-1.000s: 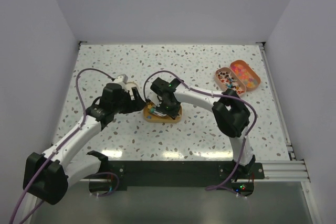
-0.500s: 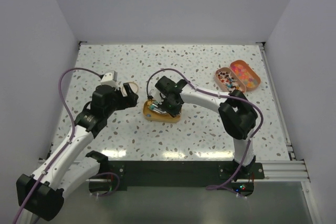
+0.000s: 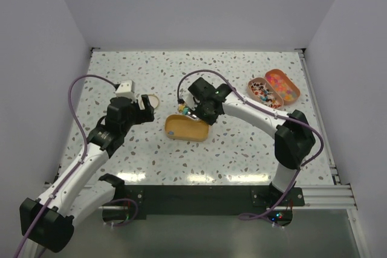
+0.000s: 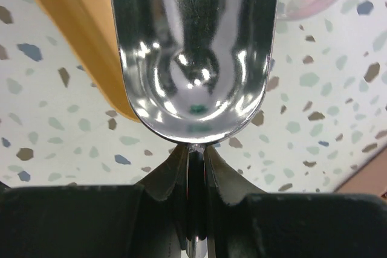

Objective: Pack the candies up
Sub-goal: Scoop the fake candies from the storage box, then place the fake candies in the packing bottle, then place the spatula at the center of the board, then pick up the storage box at the center of the board, then place the storage box at the center of the board.

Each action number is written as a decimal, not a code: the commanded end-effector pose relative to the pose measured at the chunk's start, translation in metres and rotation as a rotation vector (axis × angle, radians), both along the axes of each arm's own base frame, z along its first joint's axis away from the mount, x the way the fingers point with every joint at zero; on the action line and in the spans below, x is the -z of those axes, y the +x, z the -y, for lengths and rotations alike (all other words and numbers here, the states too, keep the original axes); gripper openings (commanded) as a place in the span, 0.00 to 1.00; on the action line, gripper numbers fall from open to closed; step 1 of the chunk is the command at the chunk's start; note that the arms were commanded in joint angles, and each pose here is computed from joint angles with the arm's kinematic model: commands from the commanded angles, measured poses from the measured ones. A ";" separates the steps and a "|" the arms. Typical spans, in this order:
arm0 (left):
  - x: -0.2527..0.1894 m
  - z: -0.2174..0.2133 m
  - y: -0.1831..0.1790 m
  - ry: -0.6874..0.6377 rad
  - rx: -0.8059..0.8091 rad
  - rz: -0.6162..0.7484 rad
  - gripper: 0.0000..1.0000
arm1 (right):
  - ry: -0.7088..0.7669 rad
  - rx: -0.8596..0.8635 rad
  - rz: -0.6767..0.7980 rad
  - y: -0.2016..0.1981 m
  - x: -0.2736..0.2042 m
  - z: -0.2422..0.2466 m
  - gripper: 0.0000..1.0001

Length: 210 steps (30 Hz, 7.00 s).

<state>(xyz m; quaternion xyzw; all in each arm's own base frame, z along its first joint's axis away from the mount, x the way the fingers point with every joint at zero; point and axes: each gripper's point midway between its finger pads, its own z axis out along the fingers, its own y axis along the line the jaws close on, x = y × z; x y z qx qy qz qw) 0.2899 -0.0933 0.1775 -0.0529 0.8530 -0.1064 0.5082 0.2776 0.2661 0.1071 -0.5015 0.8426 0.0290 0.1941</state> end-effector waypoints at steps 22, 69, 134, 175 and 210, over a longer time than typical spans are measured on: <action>-0.019 -0.025 0.016 0.060 -0.063 0.093 0.90 | -0.552 0.085 0.174 0.053 -0.042 0.077 0.00; -0.007 -0.034 0.023 0.051 -0.084 0.054 0.90 | 0.097 0.628 -0.169 -0.090 0.050 0.094 0.00; -0.006 -0.049 0.025 0.046 -0.130 0.050 0.90 | 0.216 -0.049 0.100 -0.045 -0.057 -0.032 0.00; 0.003 -0.041 0.026 0.035 -0.091 0.021 0.90 | 0.125 0.510 0.024 0.092 0.058 0.115 0.00; -0.007 -0.041 0.023 0.026 -0.088 0.055 0.90 | 0.206 1.197 0.308 0.123 -0.028 0.258 0.49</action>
